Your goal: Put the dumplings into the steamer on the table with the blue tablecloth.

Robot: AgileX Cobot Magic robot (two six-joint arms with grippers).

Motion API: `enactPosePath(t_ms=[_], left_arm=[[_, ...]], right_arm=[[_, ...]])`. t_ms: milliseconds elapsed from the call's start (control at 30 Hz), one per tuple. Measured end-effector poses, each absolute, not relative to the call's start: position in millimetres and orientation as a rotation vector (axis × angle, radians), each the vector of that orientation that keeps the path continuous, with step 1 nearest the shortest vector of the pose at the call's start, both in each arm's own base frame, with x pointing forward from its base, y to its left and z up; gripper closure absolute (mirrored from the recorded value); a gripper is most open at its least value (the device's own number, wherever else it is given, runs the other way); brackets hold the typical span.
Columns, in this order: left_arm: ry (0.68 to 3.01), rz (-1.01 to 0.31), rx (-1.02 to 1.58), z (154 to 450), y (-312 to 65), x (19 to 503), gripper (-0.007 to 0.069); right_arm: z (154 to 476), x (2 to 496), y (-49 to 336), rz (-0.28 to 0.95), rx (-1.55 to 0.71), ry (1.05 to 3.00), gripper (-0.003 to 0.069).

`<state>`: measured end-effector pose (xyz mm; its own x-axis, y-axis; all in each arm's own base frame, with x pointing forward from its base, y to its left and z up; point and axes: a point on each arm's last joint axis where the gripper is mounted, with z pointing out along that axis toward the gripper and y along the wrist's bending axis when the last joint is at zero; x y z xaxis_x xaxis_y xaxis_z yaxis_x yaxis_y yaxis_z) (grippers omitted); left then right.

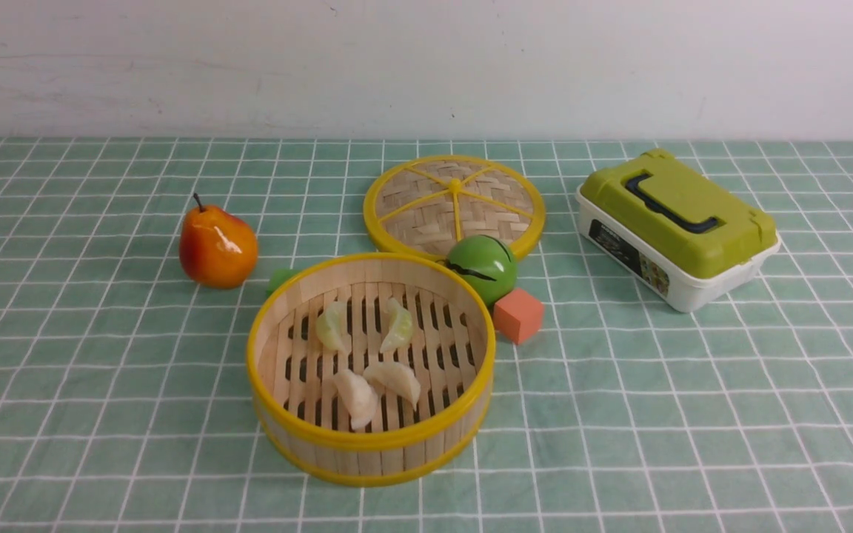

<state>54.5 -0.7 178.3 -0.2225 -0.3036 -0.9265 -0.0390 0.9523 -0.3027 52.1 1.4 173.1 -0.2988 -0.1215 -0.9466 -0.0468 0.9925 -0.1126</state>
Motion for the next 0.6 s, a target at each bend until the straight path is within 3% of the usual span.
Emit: enactPosePath(t_ms=[133, 600], left_arm=[[1.892, -0.202, -0.208, 168.2, -1.3, 52.1, 0.0639], [1.898, -0.177, -0.17, 167.9, -1.5, 52.0, 0.0639]], right_arm=[[173.1, 52.1, 1.4, -0.074, -0.122, 1.875, 0.0602], [173.1, 52.1, 1.4, -0.075, -0.124, 1.874, 0.0582]])
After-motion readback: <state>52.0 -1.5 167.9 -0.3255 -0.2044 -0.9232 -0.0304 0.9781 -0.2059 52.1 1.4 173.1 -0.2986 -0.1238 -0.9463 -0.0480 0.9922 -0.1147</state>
